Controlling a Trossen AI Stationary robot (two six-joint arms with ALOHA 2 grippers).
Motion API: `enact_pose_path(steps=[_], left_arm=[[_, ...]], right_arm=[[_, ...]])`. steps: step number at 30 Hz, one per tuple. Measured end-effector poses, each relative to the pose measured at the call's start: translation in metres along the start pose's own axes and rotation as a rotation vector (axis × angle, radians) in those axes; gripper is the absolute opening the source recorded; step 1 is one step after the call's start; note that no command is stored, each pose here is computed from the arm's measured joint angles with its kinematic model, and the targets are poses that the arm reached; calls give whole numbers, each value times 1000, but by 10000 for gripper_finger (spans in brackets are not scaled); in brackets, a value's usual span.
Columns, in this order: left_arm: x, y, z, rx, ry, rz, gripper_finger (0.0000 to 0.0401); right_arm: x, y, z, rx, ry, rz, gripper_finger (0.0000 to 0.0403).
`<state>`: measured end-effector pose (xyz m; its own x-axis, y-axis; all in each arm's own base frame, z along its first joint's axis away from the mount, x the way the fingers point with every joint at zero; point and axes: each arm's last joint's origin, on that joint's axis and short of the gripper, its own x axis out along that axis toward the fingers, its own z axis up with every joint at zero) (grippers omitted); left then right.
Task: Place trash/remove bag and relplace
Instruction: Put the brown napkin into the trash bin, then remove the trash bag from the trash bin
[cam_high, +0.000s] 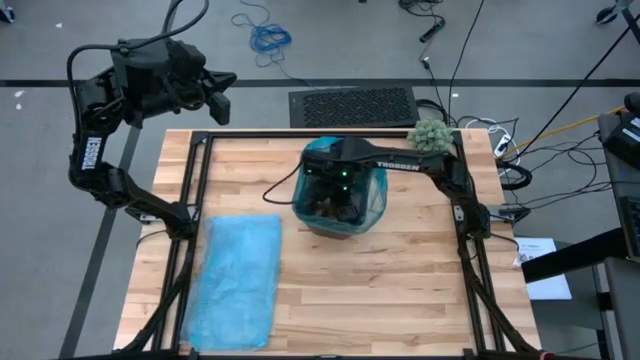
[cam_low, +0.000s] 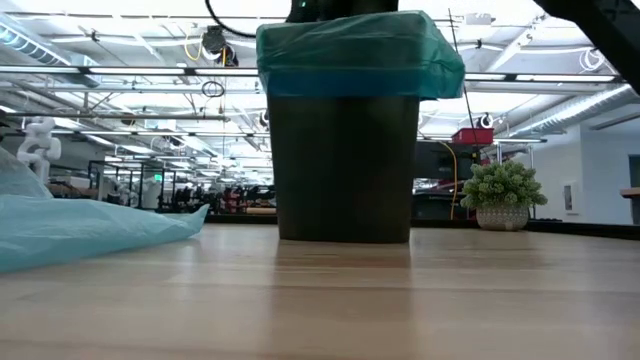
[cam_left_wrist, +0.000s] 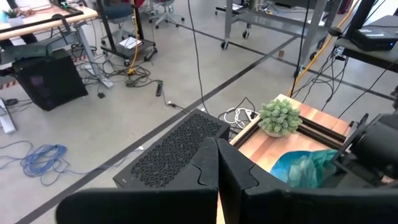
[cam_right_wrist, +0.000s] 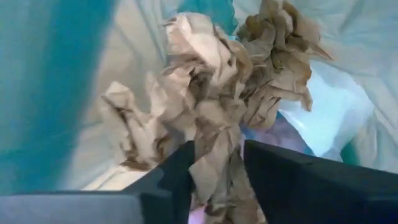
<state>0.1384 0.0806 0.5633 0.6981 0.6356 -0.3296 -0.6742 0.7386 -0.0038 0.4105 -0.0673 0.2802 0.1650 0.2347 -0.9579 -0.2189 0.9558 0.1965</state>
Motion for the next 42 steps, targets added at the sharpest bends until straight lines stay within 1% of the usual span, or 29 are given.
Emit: enact_pose_path(steps=[3, 9, 15, 19, 23, 29, 35, 38, 42], left_arm=[[0, 0, 0, 3, 0, 0, 0], [0, 0, 0, 56, 0, -1, 0], [0, 0, 0, 71, 2, -1, 0], [0, 0, 0, 71, 3, 0, 0], [0, 0, 0, 71, 3, -1, 0], [0, 0, 0, 71, 2, -1, 0], [0, 0, 0, 70, 1, -1, 0], [0, 0, 0, 70, 2, 0, 0], [0, 0, 0, 69, 2, 0, 0]], right_arm=[[-10, 4, -2, 20, -24, -9, 158], [-22, 8, -5, 51, -54, -18, 198], [-28, 11, -6, 42, -69, -24, 229], [-40, 16, -9, 16, -97, -34, 243], [-58, 23, -12, -1, -143, -50, 247], [-96, 36, -15, -28, -259, -81, 247], [-123, 44, -14, 1, -363, -82, 247], [-133, 47, -13, -2, -405, -92, 247], [-132, 44, -13, -12, -404, -98, 247]])
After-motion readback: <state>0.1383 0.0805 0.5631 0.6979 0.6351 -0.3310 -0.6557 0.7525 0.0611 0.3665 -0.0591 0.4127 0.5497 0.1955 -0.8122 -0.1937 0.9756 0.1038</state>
